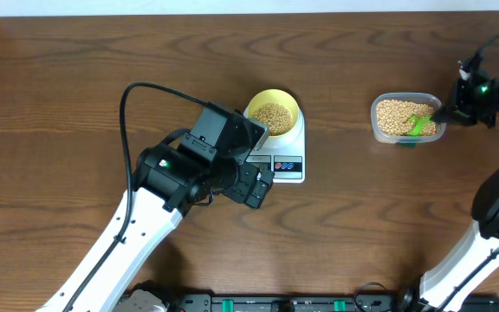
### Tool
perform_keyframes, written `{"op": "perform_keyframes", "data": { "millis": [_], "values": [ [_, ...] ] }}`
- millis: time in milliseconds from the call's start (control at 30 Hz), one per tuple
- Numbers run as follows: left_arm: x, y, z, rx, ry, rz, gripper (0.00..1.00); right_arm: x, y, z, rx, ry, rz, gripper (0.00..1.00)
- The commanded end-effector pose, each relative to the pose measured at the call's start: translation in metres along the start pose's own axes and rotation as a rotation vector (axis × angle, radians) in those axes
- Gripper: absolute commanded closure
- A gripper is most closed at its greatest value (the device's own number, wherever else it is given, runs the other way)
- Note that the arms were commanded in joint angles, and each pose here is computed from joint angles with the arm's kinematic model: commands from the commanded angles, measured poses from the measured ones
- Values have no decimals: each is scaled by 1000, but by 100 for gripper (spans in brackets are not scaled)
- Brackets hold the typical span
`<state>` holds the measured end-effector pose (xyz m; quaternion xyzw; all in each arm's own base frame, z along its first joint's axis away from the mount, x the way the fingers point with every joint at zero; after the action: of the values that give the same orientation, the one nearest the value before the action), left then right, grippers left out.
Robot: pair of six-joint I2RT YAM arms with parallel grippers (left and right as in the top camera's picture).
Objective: Scoop item into bowl and weigh 50g on scale
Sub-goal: 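Scoop soybeans again with the green scoop in the tub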
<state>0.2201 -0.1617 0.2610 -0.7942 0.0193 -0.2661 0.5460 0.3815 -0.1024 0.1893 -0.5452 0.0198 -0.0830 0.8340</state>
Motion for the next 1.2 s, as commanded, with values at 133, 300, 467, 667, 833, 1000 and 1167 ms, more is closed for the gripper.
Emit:
{"op": "perform_keyframes", "data": {
  "millis": [133,300,467,667,833,1000,1167],
  "values": [
    [0,0,0,-7,-5,0,2,0,-1,0,96,-41,-19,99],
    [0,0,0,-7,-5,0,2,2,-1,5,141,-59,-35,99],
    [0,0,0,-7,-5,0,2,3,-3,8,189,-63,-52,99],
    [0,0,0,-7,-5,0,2,4,-10,4,255,-56,-91,99],
    [0,0,0,-7,-5,0,2,3,-17,-6,294,-30,-128,99],
    [0,0,0,-7,-5,0,2,4,-28,-9,394,-31,-192,99],
    [0,0,0,-7,-5,0,2,7,-35,-1,505,-54,-246,99]
  ]
}}
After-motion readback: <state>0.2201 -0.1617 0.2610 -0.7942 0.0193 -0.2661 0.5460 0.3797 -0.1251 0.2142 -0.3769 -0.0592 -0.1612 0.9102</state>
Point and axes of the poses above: each gripper's point midway between its finger pads, its own y axis out along the fingers, its own z axis along the line the jaws close on, x = y × z, the point moved 7 cm from there along -y, back along the fingers, and after that the axes turned 7 degrees about -y, right-handed, at the moved point
